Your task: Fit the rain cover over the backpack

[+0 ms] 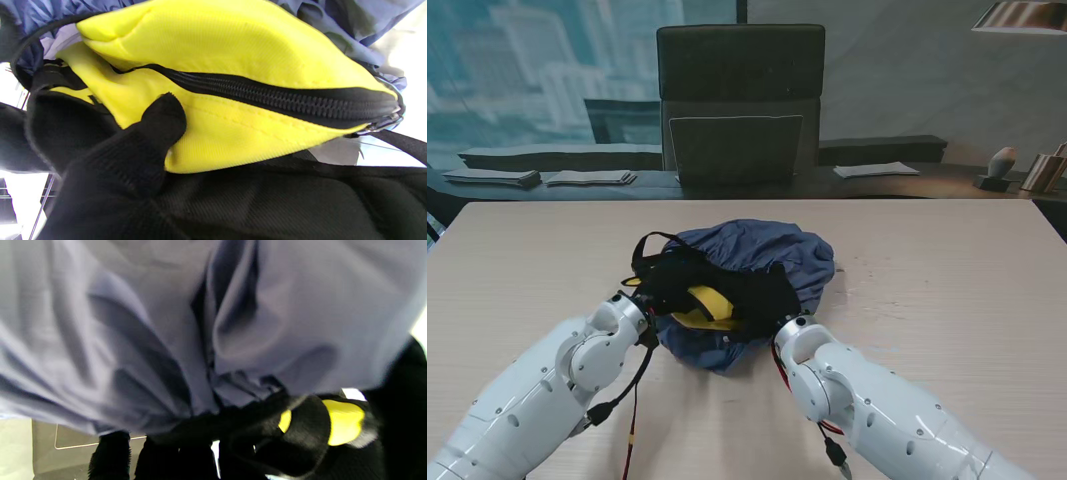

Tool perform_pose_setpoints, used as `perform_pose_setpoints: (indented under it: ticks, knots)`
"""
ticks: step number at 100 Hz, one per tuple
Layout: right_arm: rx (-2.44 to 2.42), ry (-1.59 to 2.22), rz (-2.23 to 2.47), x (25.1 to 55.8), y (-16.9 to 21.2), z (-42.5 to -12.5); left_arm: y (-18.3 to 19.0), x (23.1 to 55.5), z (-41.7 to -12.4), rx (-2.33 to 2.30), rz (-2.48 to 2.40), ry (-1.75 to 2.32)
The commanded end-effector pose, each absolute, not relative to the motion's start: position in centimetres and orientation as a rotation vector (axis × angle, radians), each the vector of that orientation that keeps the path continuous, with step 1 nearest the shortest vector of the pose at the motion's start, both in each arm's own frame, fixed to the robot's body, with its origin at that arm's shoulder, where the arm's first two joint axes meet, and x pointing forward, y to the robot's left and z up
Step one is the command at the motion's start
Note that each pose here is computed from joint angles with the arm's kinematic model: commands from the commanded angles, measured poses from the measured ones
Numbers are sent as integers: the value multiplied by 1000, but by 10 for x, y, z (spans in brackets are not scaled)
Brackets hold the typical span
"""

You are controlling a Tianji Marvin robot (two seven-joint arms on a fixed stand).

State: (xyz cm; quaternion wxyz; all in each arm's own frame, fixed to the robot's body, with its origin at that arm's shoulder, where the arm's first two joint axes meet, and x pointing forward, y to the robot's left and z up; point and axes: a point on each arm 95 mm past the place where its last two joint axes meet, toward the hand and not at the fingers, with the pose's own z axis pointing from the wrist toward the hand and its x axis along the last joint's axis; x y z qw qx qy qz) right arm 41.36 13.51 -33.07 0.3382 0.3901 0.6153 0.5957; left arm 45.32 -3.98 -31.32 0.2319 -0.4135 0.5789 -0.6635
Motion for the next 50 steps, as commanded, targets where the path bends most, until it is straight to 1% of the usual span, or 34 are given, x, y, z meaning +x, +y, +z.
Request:
perform_pose_setpoints:
  ticks: [1,16,34,50]
  knots:
    - [1002,1573,1596,416,149,-330,-45,452,-306,-1127,-1860,1579]
    - [1023,1556,1586,419,160,-330,-47,450,-303,-1140,-1888,1561]
    - [1073,1422,1657,422,170,-329,-48,448,-301,-1144,-1907,1547]
    - [1245,1281,1689,424,172,-327,-44,436,-296,-1040,-1837,1592]
